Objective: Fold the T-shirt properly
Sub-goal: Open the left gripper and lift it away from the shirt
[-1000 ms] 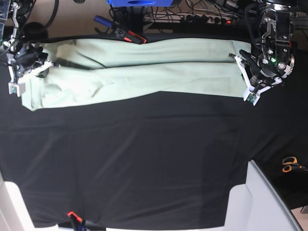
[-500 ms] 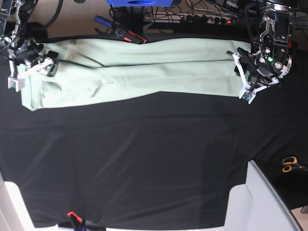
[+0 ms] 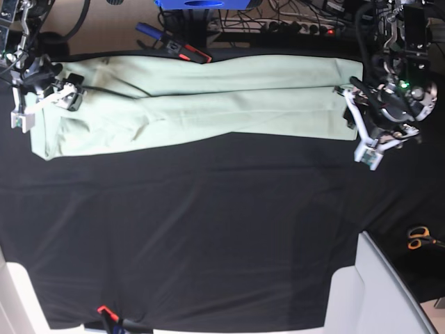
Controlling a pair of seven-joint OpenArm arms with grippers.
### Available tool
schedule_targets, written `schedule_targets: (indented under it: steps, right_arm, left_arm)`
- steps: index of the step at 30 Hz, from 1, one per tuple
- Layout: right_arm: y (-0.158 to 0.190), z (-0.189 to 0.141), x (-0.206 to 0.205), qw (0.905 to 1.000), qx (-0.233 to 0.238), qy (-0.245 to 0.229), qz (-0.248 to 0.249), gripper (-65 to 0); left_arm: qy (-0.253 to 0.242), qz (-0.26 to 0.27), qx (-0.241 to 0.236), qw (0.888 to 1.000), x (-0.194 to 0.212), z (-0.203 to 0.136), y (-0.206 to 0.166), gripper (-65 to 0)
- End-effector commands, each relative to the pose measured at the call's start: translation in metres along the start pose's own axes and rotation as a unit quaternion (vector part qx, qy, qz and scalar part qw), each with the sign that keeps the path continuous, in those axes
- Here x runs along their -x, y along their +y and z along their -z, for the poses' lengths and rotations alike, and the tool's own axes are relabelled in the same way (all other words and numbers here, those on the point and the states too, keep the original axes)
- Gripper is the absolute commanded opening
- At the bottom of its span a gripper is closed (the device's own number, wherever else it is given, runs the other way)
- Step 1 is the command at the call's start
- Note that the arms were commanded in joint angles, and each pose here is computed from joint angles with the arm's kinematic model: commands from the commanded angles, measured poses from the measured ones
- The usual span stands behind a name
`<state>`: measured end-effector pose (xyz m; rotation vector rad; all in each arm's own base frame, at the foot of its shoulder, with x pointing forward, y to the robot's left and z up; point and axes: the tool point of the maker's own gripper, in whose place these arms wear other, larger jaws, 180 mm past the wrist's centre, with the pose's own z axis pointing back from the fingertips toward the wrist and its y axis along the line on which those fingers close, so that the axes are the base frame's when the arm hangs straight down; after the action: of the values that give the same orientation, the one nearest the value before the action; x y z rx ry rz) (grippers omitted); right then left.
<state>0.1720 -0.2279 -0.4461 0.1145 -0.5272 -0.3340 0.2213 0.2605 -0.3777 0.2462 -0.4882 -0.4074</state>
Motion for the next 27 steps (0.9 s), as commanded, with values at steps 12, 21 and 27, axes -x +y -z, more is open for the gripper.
schedule_targets:
  steps: [12,21,27]
  right_arm:
    - [0.003,-0.004,-0.016,0.9994,-0.005,-0.034,-0.007,-24.1]
    - [-0.005,-0.026,-0.024,0.9934,0.004,-0.113,-0.022,-23.6]
    - [0.018,-0.026,-0.012,0.9925,-0.024,-0.113,-0.039,-23.5]
  left_arm:
    - [-0.005,-0.147,-0.017,0.989,0.076,0.008,0.027,-65.0]
    - [-0.044,-0.251,0.09,0.963,0.111,0.008,0.026,-63.3]
    - [-0.025,-0.311,0.058,0.948,0.146,0.009,0.047,-47.0]
